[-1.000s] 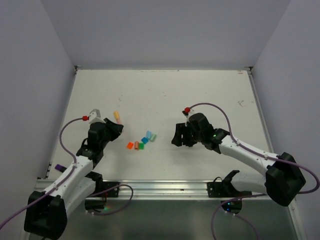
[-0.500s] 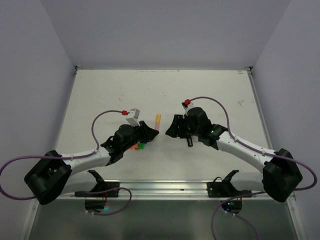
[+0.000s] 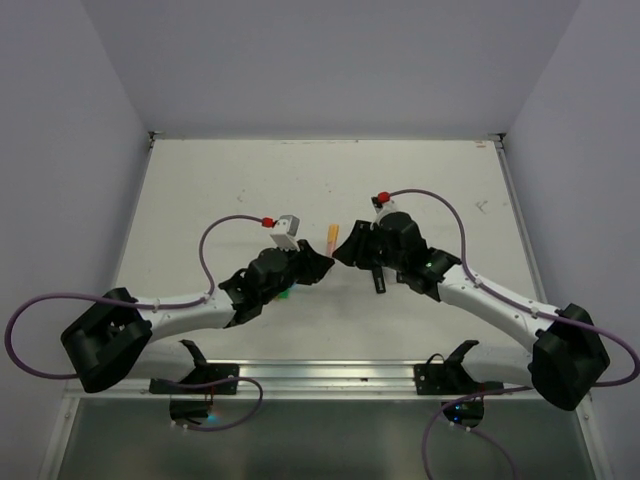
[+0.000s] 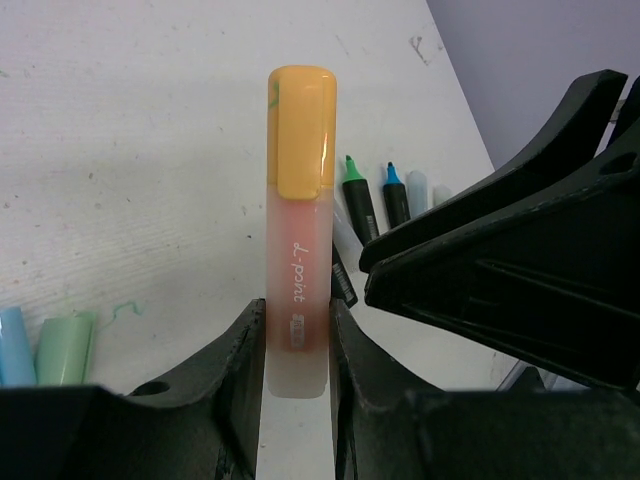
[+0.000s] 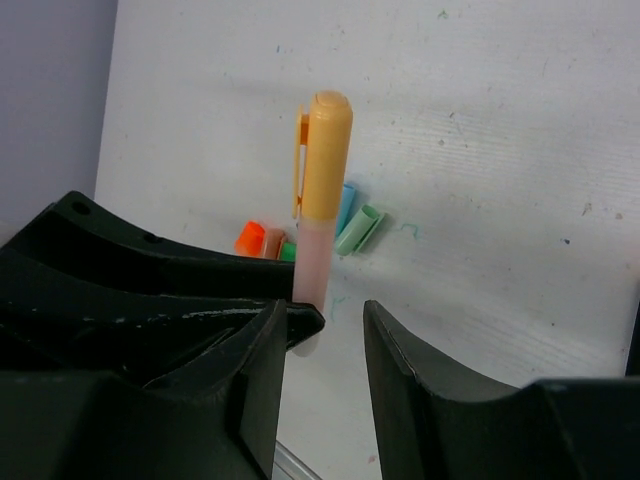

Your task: Open the pen caps

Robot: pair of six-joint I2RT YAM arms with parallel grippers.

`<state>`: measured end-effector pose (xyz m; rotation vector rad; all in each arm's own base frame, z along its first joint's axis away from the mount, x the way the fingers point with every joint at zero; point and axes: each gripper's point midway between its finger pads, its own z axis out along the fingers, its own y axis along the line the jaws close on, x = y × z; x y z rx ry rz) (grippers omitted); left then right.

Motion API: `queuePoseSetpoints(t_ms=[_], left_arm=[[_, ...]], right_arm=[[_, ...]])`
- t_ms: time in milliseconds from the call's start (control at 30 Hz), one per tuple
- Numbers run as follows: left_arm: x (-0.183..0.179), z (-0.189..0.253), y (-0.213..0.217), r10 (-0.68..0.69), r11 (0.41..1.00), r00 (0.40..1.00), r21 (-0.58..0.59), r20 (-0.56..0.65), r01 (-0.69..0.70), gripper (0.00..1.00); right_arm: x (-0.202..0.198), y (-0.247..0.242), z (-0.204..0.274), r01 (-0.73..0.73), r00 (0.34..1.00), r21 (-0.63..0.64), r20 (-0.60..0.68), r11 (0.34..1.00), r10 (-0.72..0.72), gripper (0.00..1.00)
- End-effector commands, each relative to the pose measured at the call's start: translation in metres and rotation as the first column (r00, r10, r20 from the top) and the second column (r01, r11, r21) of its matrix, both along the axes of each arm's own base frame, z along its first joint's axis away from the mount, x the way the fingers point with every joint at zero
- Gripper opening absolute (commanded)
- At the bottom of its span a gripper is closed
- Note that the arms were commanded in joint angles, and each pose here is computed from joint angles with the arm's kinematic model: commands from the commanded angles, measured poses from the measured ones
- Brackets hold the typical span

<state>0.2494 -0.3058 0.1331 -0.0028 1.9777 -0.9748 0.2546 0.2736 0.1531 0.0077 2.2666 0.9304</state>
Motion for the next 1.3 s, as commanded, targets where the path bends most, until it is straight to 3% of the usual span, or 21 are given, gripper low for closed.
queuePoseSetpoints(t_ms=[0,567,667,700,800,1000,1067,1100,1200,1267], left_arm=[[0.011,0.022,-0.008,0.022,1.000,0.998,-0.021,0.067,-0.021,0.00],[0.004,0.035,-0.020,-0.003,0.998,0.996,-0.069,0.089,0.009,0.00],[0.002,0.035,-0.021,-0.003,0.996,0.997,-0.093,0.083,0.011,0.00],[0.001,0.035,-0.022,-0.009,0.995,0.997,-0.102,0.077,0.017,0.00],[0.000,0.036,-0.025,-0.018,0.992,0.997,-0.125,0.076,0.028,0.00],[-0.002,0.035,-0.029,-0.041,0.991,0.996,-0.121,0.078,0.050,0.01],[-0.002,0.034,-0.029,-0.046,0.993,0.996,-0.109,0.079,0.055,0.18],[-0.001,0.033,-0.028,-0.046,0.995,0.995,-0.089,0.083,0.053,0.42],[0.004,0.033,-0.015,0.002,1.000,0.996,-0.026,0.093,0.001,0.73],[0.004,0.033,-0.003,0.024,1.000,0.995,0.006,0.094,-0.025,0.77]], right_arm=[[0.012,-0.002,0.021,0.054,0.995,0.043,0.079,0.998,-0.057,0.40],[0.025,0.017,0.017,0.043,0.996,0.094,0.077,0.995,-0.050,0.34],[0.024,0.019,0.013,0.039,0.997,0.108,0.069,0.993,-0.047,0.22],[0.024,0.021,0.014,0.036,0.997,0.119,0.070,0.992,-0.044,0.14],[0.022,0.021,0.008,0.033,0.998,0.121,0.058,0.992,-0.040,0.04],[0.021,0.016,0.007,0.046,0.996,0.100,0.075,0.994,-0.054,0.00],[0.022,0.015,0.008,0.051,0.995,0.095,0.086,0.994,-0.059,0.00],[0.023,0.014,0.008,0.048,0.994,0.089,0.092,0.995,-0.056,0.00],[0.022,0.013,0.009,0.034,0.994,0.064,0.104,0.997,-0.040,0.00],[0.021,0.011,0.011,0.020,0.993,0.047,0.118,0.999,-0.025,0.00]])
